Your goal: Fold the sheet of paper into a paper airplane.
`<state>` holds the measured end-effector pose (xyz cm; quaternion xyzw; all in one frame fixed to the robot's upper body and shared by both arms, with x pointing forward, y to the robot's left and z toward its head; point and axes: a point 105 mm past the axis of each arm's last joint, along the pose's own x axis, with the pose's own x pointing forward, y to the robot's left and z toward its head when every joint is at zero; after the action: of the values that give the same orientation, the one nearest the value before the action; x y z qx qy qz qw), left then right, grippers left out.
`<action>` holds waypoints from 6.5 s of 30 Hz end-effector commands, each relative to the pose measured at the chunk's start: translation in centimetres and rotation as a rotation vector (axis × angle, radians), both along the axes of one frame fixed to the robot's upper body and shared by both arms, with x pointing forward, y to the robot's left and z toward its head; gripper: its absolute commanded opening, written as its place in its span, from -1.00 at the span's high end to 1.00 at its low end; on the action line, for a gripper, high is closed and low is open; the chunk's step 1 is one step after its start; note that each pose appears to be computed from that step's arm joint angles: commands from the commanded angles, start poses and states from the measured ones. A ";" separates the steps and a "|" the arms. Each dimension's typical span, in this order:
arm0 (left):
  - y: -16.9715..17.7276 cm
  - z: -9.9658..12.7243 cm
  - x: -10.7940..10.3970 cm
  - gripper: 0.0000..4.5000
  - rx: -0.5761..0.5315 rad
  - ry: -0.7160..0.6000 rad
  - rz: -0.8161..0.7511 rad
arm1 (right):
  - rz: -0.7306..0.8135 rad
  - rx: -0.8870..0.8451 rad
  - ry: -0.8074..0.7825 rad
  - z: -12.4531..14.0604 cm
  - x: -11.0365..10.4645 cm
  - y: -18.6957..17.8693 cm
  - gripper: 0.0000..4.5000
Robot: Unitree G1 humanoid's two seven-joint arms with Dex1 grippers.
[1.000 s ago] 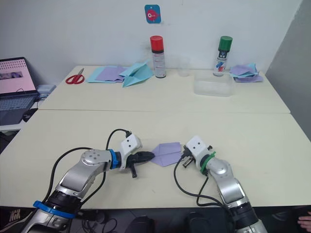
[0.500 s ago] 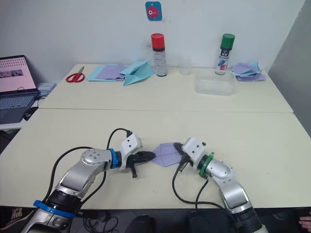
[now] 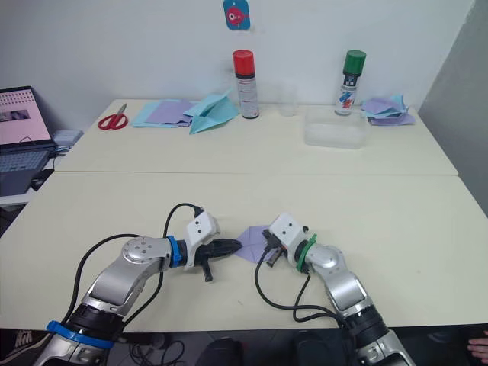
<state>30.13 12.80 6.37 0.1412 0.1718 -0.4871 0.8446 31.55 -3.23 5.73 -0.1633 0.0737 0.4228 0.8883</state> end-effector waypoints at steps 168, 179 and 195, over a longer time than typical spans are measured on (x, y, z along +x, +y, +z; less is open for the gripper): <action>1.7 -4.2 -1.2 1.00 0.089 0.041 0.051 | 0.107 0.179 0.613 3.5 0.2 -1.8 -0.24; 1.9 -4.0 -0.8 1.00 0.094 0.034 0.051 | 0.099 0.191 0.583 2.8 0.3 -1.9 0.98; 9.9 9.6 -2.6 1.00 0.043 -0.212 0.082 | 0.316 0.207 -0.252 12.9 0.9 0.9 0.98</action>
<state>28.16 22.77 15.02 0.2007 0.1139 -0.4296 0.8731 32.69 -2.92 16.42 -0.0897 -0.0278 0.5362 0.8388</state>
